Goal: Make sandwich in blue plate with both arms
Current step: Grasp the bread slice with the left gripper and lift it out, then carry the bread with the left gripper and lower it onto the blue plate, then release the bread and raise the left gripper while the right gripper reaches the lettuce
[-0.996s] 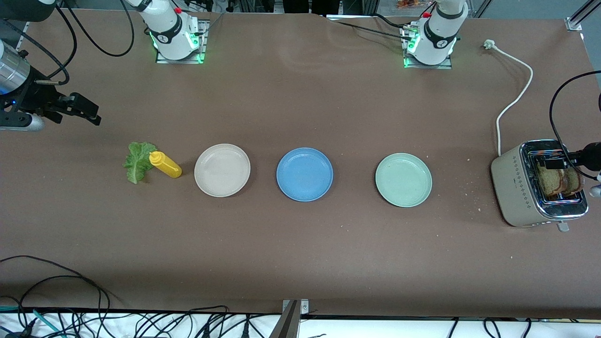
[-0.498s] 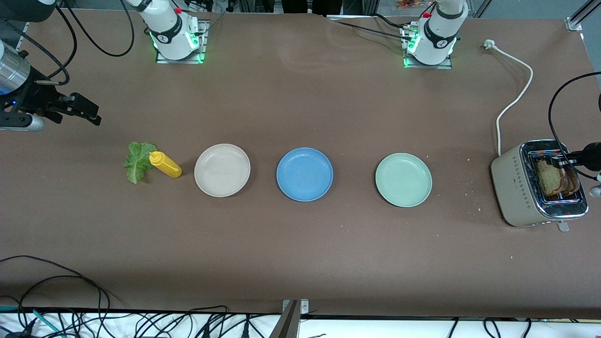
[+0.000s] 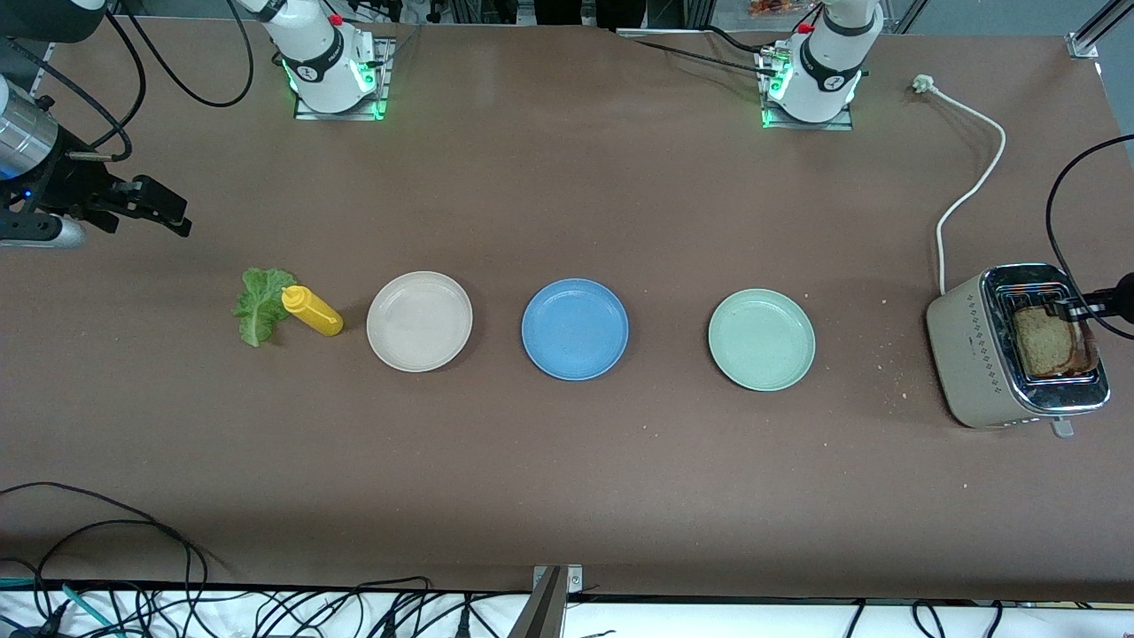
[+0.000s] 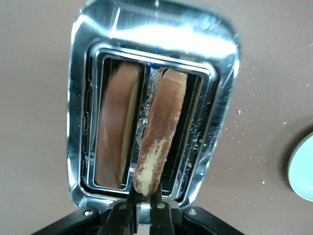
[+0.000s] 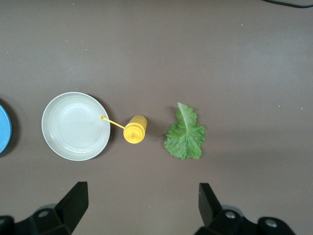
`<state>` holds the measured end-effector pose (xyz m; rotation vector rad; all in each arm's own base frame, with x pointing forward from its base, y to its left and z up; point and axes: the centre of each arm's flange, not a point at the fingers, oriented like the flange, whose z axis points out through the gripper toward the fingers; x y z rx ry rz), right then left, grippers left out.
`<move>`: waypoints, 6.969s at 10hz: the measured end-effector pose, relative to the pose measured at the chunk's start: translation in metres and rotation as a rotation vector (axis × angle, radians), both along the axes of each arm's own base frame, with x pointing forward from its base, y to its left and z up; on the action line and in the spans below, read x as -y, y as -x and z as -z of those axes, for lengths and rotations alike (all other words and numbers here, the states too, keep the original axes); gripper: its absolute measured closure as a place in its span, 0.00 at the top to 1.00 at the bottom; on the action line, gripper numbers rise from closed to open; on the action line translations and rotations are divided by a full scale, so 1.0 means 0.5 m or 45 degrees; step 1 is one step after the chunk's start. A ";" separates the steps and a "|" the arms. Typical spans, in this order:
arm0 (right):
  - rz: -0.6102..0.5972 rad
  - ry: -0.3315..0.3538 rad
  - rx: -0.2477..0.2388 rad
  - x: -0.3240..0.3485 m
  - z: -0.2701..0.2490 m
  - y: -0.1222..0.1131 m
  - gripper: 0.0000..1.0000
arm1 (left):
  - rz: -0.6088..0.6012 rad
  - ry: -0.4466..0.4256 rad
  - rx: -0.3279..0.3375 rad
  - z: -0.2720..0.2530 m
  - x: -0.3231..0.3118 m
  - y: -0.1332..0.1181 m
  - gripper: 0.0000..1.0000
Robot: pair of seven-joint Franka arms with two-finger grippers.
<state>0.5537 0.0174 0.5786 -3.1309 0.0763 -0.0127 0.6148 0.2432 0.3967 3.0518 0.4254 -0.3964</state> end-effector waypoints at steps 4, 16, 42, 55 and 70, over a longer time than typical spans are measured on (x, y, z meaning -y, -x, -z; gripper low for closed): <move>0.000 0.000 -0.003 0.000 0.000 0.000 1.00 | 0.025 0.000 0.032 -0.105 0.027 -0.004 0.08; -0.001 0.001 -0.013 0.000 0.001 0.001 1.00 | -0.355 0.427 -0.023 -0.206 0.480 -0.045 0.08; 0.009 0.003 -0.071 0.008 0.015 0.005 1.00 | -0.556 0.737 0.182 0.278 1.326 0.200 0.08; 0.006 0.004 -0.146 0.004 0.082 -0.022 1.00 | -0.579 0.623 0.040 0.368 1.270 0.222 1.00; -0.159 0.139 -0.240 0.157 0.668 0.018 1.00 | -0.179 -0.124 0.127 -0.153 0.560 -0.012 1.00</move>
